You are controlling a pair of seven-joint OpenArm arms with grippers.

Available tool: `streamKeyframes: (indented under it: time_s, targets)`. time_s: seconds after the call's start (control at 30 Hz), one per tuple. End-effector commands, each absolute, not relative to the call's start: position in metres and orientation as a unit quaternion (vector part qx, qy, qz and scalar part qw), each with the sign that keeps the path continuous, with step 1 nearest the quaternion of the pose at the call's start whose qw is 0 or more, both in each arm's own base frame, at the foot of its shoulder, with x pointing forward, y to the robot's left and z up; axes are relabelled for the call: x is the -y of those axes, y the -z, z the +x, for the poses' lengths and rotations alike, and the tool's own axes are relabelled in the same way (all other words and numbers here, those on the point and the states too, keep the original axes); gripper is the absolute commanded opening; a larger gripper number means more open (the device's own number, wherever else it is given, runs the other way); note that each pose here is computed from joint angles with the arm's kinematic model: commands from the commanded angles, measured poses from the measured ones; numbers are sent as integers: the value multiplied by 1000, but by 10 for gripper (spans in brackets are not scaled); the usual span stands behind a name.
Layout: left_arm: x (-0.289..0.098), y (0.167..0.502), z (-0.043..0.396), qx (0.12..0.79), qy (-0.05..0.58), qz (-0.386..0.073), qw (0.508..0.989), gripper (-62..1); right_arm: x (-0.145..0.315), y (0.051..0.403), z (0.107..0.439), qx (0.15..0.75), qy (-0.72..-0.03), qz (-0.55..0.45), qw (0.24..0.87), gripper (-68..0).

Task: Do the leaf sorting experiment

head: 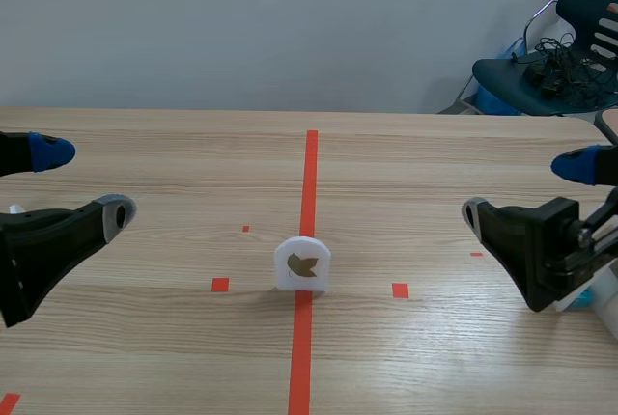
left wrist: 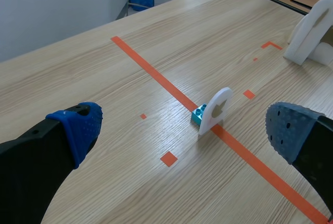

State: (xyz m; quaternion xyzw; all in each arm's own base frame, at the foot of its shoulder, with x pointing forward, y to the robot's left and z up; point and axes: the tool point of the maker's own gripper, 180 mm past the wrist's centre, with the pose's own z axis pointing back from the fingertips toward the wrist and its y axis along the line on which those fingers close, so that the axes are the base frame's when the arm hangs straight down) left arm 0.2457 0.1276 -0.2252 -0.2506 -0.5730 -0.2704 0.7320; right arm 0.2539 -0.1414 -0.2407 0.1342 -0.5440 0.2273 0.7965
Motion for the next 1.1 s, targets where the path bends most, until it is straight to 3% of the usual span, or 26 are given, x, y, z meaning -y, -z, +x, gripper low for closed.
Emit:
streamKeyframes:
  time_s: [0.0, 0.3, 0.57, 0.8, 0.87, 1.0, 1.07]
  targets:
    - [-127, 218, 248, 585, 264, -256, 723, 14, 132, 237, 258, 556, -232, 147, 785, 4]
    - [-127, 218, 248, 585, 264, -256, 723, 14, 84, 283, 275, 545, -287, 172, 769, 4]
    - [-128, 218, 248, 585, 263, -255, 723, 14, 25, 336, 296, 532, -290, 223, 764, 4]
    - [-128, 218, 249, 586, 262, -254, 724, 14, -21, 369, 295, 507, -310, 253, 763, -8]
    - [-128, 218, 249, 586, 262, -254, 724, 14, -27, 371, 294, 505, -317, 248, 764, -116]
    - [-128, 218, 249, 586, 262, -254, 724, 14, -28, 372, 294, 505, -317, 244, 765, -402]
    - [-128, 218, 249, 586, 262, -254, 724, 14, -28, 372, 294, 506, -317, 244, 764, -498]
